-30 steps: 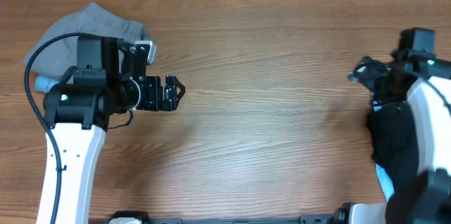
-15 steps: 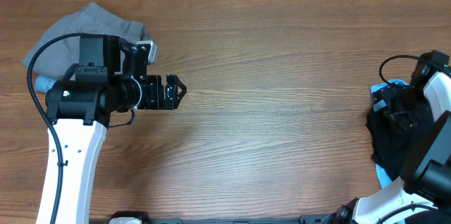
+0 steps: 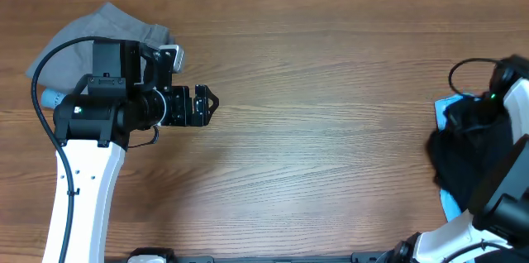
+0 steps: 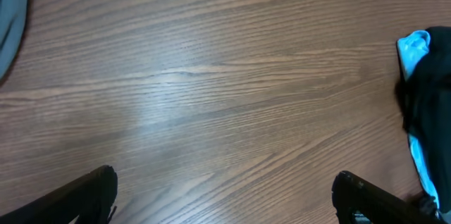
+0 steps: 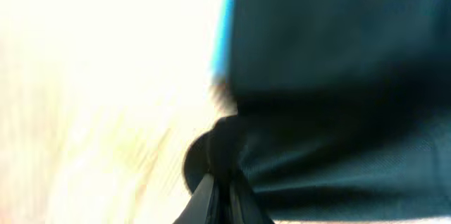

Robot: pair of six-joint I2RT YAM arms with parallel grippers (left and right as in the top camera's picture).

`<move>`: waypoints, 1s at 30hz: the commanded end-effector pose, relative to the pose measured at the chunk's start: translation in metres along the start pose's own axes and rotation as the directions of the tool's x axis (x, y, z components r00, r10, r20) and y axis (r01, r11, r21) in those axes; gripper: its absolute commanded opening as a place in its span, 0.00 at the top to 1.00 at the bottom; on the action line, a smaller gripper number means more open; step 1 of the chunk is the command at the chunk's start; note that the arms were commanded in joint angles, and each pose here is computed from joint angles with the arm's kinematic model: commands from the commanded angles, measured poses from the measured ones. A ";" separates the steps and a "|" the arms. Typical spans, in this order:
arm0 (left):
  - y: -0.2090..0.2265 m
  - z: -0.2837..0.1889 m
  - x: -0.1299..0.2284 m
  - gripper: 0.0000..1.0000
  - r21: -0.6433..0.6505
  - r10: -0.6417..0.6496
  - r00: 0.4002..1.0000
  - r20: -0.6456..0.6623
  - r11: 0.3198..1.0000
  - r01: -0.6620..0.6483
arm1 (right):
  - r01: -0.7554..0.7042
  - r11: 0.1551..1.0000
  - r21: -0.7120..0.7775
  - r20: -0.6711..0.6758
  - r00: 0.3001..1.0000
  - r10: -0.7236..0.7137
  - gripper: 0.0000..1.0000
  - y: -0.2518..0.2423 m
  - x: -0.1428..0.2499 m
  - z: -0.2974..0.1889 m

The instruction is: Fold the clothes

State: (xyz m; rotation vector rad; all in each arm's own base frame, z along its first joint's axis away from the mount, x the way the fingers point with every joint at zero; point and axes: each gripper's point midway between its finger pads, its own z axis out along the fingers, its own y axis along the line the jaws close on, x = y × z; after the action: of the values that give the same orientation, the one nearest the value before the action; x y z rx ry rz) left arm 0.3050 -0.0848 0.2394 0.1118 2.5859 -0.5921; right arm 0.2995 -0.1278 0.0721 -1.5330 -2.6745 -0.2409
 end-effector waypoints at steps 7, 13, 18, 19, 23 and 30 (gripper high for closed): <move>-0.008 -0.005 -0.011 0.00 0.023 0.011 0.999 0.036 1.000 -0.012 | 0.469 0.830 -0.302 0.127 0.883 -0.452 0.96 0.141 0.096 -0.084; -0.007 -0.005 -0.011 0.00 0.020 0.012 0.999 0.036 1.000 -0.013 | 0.686 0.657 -0.314 0.112 0.713 -0.692 0.96 0.198 0.208 -0.062; 0.006 -0.005 -0.008 0.00 -0.055 0.008 1.000 0.026 0.998 -0.006 | 0.799 0.510 -0.317 0.130 0.570 -0.812 0.96 0.218 0.307 -0.051; 0.007 -0.006 -0.007 0.00 -0.061 0.007 1.000 0.025 0.998 -0.006 | 0.827 0.461 -0.321 0.133 0.522 -0.843 0.93 0.218 0.330 -0.049; 0.006 -0.006 -0.008 0.00 -0.060 0.007 1.000 0.026 0.998 -0.006 | 0.834 0.503 -0.227 0.156 0.541 -0.826 0.78 0.210 0.340 -0.042; -0.014 -0.003 -0.007 0.00 0.039 0.023 1.000 0.018 0.999 -0.024 | 0.736 0.655 -0.171 0.263 0.674 -0.690 0.72 0.203 0.249 -0.074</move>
State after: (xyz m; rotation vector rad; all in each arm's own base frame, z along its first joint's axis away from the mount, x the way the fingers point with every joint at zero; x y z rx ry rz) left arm 0.3065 -0.0798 0.2376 0.1012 2.5910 -0.5485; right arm 0.3196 0.2185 0.1637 -0.2459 -3.2580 -0.5207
